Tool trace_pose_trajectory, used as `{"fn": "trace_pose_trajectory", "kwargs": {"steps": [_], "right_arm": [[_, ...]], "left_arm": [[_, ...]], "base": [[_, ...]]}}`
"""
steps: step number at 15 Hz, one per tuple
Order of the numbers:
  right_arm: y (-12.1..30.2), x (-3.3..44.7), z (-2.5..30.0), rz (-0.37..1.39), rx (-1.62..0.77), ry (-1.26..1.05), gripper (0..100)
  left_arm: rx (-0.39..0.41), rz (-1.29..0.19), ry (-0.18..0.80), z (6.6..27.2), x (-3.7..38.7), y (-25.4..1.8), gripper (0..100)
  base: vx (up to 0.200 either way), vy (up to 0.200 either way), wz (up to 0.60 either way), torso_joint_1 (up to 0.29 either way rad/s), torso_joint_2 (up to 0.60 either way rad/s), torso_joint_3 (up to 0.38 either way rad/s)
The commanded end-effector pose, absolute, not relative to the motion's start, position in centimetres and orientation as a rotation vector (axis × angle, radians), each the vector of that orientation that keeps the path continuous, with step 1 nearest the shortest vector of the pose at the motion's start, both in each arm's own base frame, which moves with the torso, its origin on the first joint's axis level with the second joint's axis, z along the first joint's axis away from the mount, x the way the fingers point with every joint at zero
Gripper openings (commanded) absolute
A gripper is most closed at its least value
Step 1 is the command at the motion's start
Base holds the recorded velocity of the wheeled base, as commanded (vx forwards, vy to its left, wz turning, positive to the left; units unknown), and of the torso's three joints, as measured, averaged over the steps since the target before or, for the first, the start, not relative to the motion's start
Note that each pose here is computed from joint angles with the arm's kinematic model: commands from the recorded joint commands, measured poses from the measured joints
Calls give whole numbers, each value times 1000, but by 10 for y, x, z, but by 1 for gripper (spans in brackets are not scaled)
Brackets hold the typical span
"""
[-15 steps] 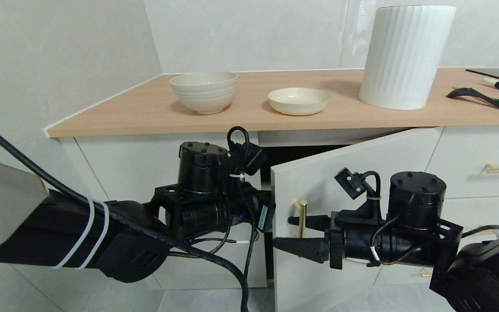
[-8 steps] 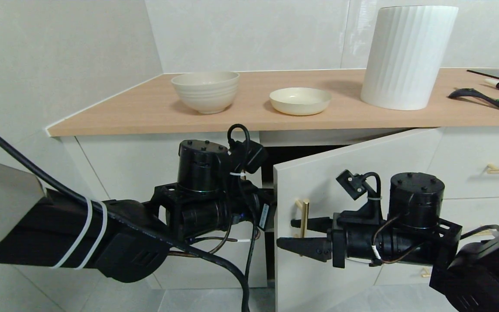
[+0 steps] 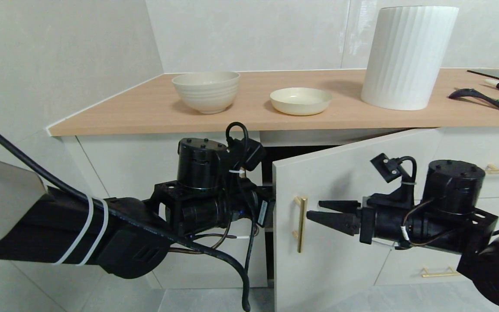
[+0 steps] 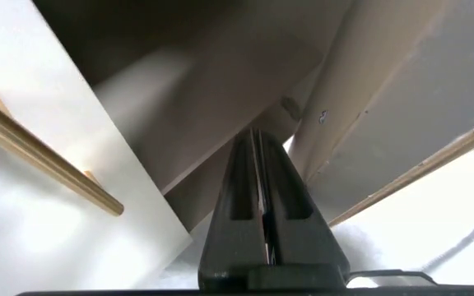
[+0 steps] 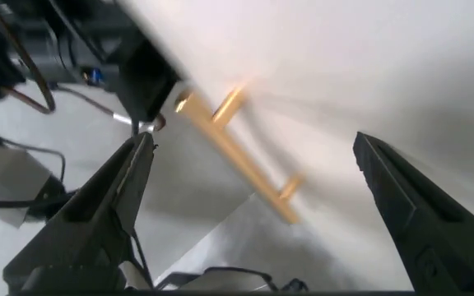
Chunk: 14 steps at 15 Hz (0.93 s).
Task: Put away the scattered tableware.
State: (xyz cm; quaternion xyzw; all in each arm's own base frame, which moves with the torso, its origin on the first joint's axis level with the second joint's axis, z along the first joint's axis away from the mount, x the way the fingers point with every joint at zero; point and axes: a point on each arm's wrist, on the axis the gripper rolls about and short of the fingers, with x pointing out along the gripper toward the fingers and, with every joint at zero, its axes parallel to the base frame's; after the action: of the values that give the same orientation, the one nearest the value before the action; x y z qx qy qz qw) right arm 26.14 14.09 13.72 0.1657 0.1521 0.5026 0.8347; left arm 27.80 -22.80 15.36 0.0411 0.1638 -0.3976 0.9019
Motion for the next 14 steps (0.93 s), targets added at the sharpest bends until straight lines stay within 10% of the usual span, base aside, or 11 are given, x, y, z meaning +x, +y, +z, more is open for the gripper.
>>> {"fn": "trace_pose_trajectory", "kwargs": {"steps": [1,14], "right_arm": [[113,236,156,1023,353,261,100],[65,146,144,594,166,365,100]], "left_arm": [[82,-829,332,154,279,-230,0],[51,-848,333,154,273,-238,0]], "base": [[0,0,0,0,0,0],[0,0,0,0,0,0]]}}
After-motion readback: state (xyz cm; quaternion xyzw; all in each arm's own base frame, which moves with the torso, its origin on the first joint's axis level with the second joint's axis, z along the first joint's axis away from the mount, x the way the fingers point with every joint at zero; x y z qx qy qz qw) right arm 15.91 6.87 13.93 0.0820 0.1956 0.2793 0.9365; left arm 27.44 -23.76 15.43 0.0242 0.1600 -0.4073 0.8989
